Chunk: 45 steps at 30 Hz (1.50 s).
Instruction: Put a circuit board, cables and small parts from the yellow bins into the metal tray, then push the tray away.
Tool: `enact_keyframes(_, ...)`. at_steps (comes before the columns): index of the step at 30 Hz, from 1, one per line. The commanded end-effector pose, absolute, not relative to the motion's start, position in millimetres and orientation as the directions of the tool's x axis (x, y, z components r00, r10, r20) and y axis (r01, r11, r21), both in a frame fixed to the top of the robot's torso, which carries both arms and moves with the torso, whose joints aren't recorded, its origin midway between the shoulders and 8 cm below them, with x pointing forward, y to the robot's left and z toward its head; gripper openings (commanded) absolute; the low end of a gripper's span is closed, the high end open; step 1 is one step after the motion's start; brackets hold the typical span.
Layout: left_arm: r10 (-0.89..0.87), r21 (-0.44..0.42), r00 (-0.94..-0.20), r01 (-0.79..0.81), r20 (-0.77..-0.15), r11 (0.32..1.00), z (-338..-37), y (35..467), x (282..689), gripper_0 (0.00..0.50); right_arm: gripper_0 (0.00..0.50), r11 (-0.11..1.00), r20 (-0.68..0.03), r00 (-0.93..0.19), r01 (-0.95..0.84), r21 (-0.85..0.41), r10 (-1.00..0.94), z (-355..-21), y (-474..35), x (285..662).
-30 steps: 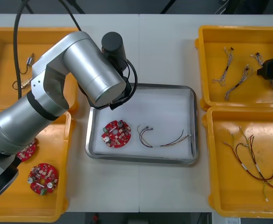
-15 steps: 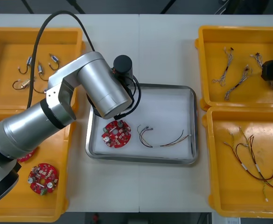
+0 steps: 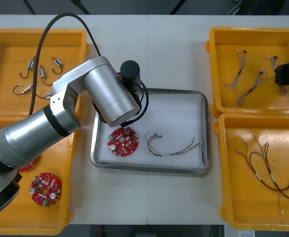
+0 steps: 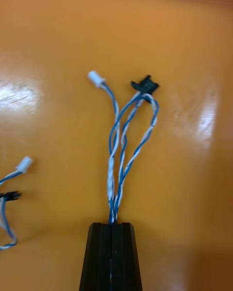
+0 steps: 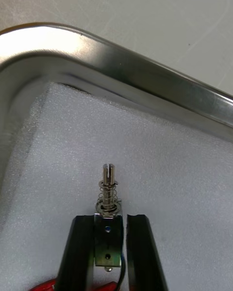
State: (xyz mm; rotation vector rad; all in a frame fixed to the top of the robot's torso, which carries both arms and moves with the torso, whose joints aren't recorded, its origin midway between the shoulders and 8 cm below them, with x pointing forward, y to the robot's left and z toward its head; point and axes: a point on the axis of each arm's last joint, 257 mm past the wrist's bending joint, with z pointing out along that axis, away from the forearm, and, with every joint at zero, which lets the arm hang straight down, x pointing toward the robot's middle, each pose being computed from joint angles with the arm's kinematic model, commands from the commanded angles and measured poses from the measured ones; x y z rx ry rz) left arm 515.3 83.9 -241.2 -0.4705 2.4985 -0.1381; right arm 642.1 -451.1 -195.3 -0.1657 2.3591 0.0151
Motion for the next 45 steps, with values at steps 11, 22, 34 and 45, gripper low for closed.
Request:
enact_keyframes(11,-0.385,-0.241,-0.732,-0.300,-0.562,0.923,-223,79,514,0.459,0.000,0.943,-0.643,-0.691,-0.277,-0.187,-0.330,-144,-465,626)
enact_keyframes(22,-0.394,-0.242,-0.734,-0.311,-0.553,0.919,-155,105,480,0.500,0.000,0.919,-0.601,-0.704,-0.363,-0.155,-0.379,-113,-452,603)
enact_keyframes(34,-0.280,-0.223,-0.734,-0.178,-0.619,0.959,-58,175,476,0.500,0.000,0.880,-0.525,-0.721,-0.458,-0.129,-0.452,-74,-428,567)
enact_keyframes(45,-0.111,-0.127,-0.802,-0.044,-0.587,0.991,-25,266,487,0.500,0.000,0.809,-0.473,-0.689,-0.581,-0.092,-0.549,-45,-376,531)
